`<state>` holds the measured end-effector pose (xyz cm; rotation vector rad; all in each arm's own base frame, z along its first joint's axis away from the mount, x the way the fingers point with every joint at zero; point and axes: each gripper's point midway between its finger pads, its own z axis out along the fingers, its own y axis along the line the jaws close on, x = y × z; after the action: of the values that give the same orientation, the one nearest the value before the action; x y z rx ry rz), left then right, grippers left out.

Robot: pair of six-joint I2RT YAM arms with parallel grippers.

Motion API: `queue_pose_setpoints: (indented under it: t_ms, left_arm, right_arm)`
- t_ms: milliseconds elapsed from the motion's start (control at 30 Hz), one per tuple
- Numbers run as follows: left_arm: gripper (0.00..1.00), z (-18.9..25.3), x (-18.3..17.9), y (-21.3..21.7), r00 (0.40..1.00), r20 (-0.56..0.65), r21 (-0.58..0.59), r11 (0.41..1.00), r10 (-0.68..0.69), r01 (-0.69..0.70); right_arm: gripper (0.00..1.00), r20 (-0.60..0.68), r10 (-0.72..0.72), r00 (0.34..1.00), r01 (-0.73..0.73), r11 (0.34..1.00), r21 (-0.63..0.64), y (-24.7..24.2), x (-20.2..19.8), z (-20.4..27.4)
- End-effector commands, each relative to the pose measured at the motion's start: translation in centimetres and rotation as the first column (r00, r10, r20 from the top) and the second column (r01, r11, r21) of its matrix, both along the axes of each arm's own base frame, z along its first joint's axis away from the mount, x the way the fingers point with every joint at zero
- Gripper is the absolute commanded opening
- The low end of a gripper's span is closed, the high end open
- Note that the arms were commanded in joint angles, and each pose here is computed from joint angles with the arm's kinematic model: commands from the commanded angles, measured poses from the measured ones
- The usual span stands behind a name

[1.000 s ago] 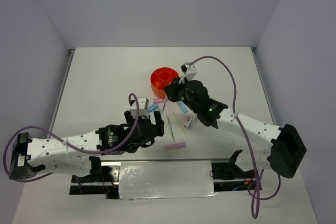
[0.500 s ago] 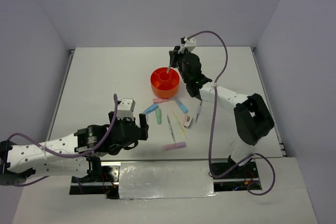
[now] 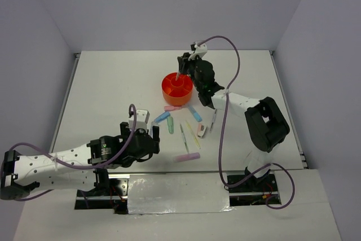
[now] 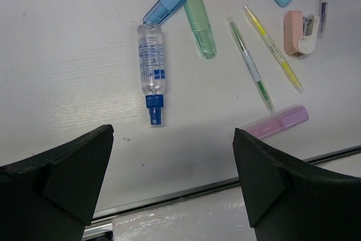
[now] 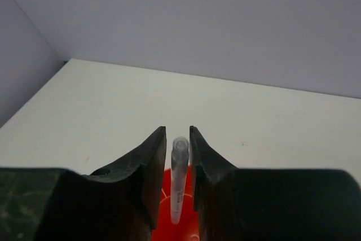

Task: Sort the stationery into containers
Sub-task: Place the pen in the storage box.

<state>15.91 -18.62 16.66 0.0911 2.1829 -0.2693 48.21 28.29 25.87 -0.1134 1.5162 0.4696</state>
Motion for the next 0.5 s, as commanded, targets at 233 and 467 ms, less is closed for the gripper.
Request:
queue_pose_setpoints:
  t_ms: [233, 467]
  left_arm:
    - [0.99, 0.9, 1.2, -2.0, 1.0, 0.017, 0.007, 1.0, -0.013, 0.012]
    - [0.99, 0.5, 3.2, -6.4, 0.998, -0.035, 0.043, 0.998, -0.049, 0.051]
  right_arm:
    - [0.58, 0.033, 0.02, 0.999, -0.02, 1.0, -0.002, 0.4, -1.9, 0.2]
    - [0.73, 0.003, -0.135, 0.991, 0.134, 0.984, 0.12, -5.4, -5.6, 8.2]
